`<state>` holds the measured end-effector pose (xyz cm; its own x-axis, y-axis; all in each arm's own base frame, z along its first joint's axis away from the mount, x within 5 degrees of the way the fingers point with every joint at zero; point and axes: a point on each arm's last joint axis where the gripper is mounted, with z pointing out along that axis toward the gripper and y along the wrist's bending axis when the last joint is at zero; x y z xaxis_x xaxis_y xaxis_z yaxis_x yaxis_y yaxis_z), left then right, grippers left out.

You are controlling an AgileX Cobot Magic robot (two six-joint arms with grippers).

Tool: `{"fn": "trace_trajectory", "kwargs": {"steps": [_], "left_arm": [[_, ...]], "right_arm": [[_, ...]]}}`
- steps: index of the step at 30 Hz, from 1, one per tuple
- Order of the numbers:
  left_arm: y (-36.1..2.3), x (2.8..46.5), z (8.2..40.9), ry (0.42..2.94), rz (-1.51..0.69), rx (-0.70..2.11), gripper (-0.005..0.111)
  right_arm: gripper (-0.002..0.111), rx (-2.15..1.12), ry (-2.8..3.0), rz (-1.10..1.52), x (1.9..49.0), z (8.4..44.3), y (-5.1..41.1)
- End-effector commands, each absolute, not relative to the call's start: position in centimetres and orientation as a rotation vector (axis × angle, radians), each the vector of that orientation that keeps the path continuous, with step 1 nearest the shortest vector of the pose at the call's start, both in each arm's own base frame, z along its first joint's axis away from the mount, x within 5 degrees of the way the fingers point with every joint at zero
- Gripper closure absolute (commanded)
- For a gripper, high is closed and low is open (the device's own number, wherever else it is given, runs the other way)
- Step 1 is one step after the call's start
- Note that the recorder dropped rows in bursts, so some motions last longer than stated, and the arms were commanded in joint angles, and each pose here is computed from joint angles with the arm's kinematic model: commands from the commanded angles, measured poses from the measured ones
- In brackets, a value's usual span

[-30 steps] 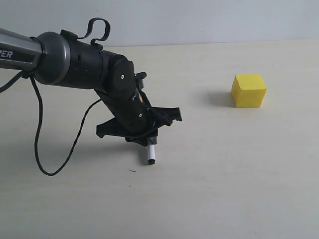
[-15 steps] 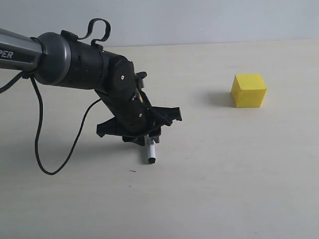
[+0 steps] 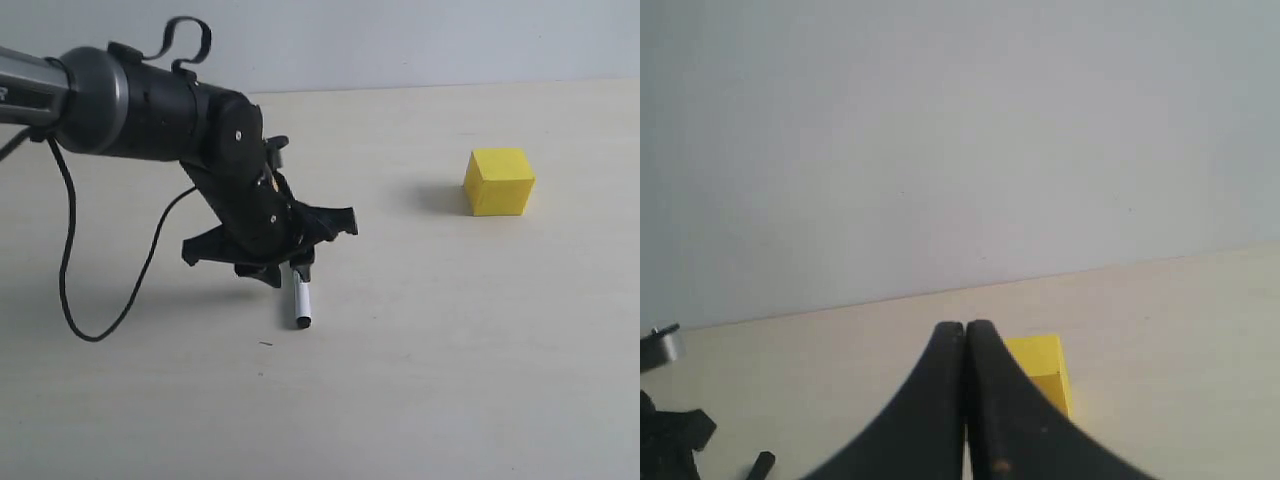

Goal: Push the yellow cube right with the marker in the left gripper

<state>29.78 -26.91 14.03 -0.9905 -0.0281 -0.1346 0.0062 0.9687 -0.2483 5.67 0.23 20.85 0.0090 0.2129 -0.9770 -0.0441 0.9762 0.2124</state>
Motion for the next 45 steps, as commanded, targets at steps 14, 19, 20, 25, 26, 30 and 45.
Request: {"fn": "trace_trajectory", "kwargs": {"steps": [14, 19, 20, 25, 26, 30, 45], "left_arm": [[-22.6, 21.7, 30.4, 2.223, -0.309, 0.461, 0.107], [-19.5, 17.7, 30.9, 2.121, -0.463, 0.486, 0.107], [-18.8, 17.1, 31.1, 2.121, -0.482, 0.469, 0.107], [-16.4, 15.4, 32.2, 2.069, -0.512, 0.439, 0.107], [-16.2, 15.2, 32.5, 2.059, -0.518, 0.434, 0.107], [-15.8, 14.9, 33.1, 2.033, -0.538, 0.425, 0.107], [-13.7, 15.3, 31.9, 2.164, -0.389, 0.310, 0.107]], "right_arm": [[0.108, 0.132, 1.548, 0.189, 5.6, 20.7, 0.2], [0.108, 0.132, 1.548, 0.189, 5.6, 20.7, 0.2], [0.108, 0.132, 1.548, 0.189, 5.6, 20.7, 0.2], [0.108, 0.132, 1.548, 0.189, 5.6, 20.7, 0.2], [0.108, 0.132, 1.548, 0.189, 5.6, 20.7, 0.2], [0.108, 0.132, 1.548, 0.189, 5.6, 20.7, 0.2], [0.108, 0.132, 1.548, 0.189, 5.6, 20.7, 0.2]]}}
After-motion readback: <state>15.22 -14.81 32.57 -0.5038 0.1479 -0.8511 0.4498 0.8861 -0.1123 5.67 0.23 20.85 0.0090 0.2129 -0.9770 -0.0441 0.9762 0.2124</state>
